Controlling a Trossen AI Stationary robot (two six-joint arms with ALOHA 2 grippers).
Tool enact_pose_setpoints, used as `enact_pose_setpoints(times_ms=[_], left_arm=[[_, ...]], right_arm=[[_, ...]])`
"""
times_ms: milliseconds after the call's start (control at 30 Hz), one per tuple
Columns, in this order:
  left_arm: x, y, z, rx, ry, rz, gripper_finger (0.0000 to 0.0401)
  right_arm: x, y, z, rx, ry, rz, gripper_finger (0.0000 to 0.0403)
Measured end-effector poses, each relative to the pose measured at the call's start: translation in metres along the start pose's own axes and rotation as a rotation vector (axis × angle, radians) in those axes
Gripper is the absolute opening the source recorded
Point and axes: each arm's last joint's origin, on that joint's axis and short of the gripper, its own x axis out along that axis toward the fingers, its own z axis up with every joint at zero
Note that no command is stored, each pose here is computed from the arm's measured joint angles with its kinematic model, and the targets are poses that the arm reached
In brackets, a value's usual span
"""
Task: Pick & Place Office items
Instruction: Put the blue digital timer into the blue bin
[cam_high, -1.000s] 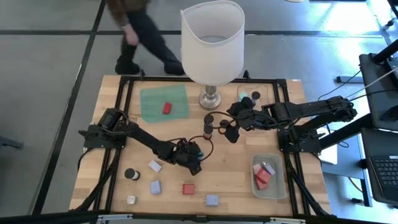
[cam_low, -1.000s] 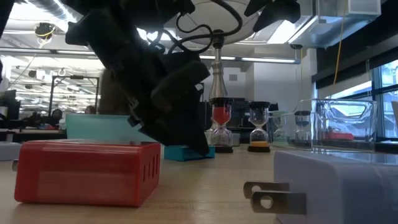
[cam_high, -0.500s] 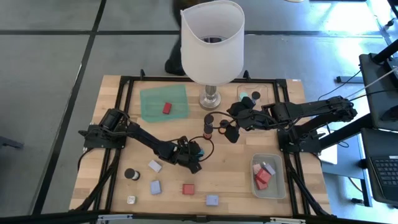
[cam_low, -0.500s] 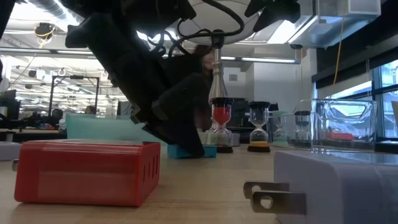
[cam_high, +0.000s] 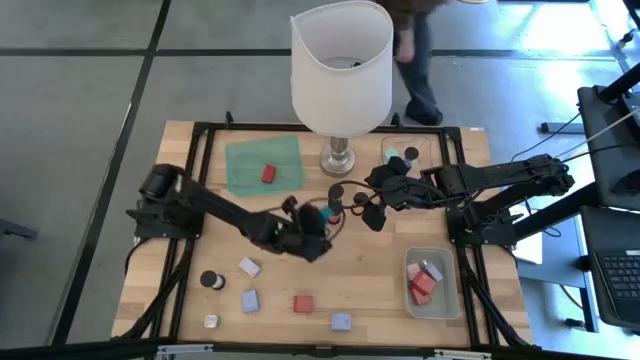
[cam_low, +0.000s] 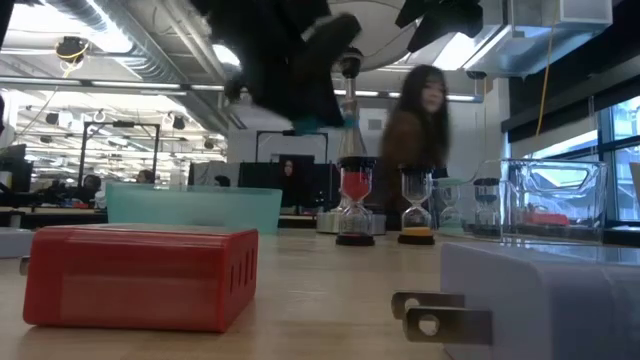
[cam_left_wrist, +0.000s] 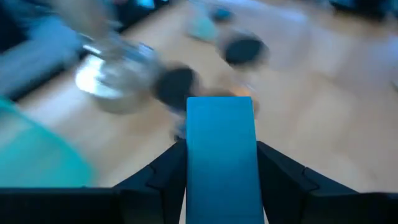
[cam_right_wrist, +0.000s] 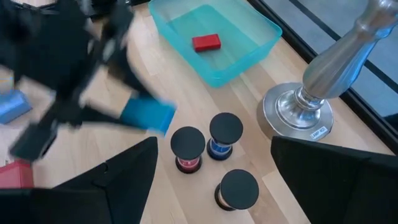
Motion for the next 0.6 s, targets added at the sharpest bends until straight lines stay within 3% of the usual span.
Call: enact_pose_setpoints(times_ms=[133, 333, 600], left_arm=[[-0.013, 0.035, 0.027, -0.065, -0.002, 0.096, 0.0158], [-0.018, 0.101, 0.049, -0.194, 0.127, 0.260, 0.0158], [0.012, 0.163, 0.037, -0.215, 0.399, 0.426, 0.0158]], right_arm=[[0.000, 0.000, 0.000, -0.004, -0.001, 0.001, 0.0318], [0.000, 0.000, 0.002, 0.001, -0.026, -0.018, 0.0318], [0.000, -0.002, 0.003, 0.032, -0.058, -0.068, 0.0318]])
